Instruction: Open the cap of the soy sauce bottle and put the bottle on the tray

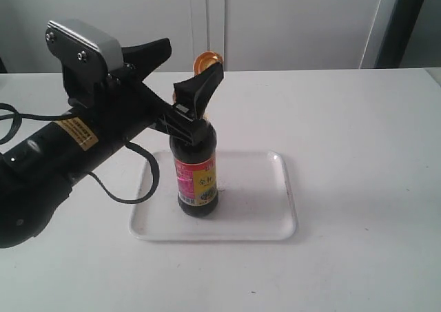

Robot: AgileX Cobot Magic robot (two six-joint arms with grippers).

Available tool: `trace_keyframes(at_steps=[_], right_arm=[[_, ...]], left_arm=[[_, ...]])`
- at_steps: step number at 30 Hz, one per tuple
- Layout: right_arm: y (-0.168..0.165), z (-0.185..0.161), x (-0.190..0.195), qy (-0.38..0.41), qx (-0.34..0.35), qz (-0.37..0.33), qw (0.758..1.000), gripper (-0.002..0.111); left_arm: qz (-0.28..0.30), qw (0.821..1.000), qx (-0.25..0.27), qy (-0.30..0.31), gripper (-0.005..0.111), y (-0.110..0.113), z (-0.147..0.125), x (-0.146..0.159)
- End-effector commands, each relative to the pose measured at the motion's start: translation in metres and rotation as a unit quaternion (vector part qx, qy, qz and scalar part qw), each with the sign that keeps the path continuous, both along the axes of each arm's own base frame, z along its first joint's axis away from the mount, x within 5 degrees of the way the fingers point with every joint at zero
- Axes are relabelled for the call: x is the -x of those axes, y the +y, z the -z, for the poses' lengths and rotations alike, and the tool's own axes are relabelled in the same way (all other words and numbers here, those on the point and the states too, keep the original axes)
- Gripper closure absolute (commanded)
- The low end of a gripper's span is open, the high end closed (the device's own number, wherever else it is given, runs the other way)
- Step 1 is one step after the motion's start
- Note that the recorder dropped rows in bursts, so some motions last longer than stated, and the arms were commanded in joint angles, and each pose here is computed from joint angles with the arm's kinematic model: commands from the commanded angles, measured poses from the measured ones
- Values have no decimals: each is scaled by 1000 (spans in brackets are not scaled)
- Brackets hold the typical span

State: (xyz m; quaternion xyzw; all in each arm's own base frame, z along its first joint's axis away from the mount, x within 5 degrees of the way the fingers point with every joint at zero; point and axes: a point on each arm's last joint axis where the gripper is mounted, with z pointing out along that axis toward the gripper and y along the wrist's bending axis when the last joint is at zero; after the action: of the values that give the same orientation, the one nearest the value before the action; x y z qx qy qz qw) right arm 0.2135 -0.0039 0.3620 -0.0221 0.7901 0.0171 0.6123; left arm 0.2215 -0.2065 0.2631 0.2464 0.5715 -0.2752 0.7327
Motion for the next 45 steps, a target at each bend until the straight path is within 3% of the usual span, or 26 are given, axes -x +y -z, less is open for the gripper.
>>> trace_keyframes(at_steps=[1, 13, 19, 20, 27, 35, 42, 45], right_arm=[[0, 1, 0, -1, 6, 0, 1000, 108], [0, 1, 0, -1, 6, 0, 1000, 108], [0, 1, 0, 1, 6, -1, 1000, 108], [0, 1, 0, 1, 6, -1, 1000, 108], [0, 2, 0, 4, 4, -3, 1000, 108], [3, 4, 0, 16, 3, -13, 1000, 108], [21, 1, 0, 35, 26, -76, 996, 108], [25, 5, -2, 72, 23, -100, 992, 108]], left_arm=[[-10, 999, -7, -31, 25, 5, -10, 3], [-23, 998, -63, -4, 66, 6, -37, 2], [-26, 990, -133, 42, 105, 5, -48, -1], [-28, 988, -143, 54, 107, 4, -50, -2], [-36, 974, -181, 127, 107, 8, -61, -13], [-64, 948, -234, 208, 107, 30, -64, -30], [-112, 896, -291, 317, 107, 78, -64, -40], [-119, 883, -307, 335, 107, 90, -67, -33]])
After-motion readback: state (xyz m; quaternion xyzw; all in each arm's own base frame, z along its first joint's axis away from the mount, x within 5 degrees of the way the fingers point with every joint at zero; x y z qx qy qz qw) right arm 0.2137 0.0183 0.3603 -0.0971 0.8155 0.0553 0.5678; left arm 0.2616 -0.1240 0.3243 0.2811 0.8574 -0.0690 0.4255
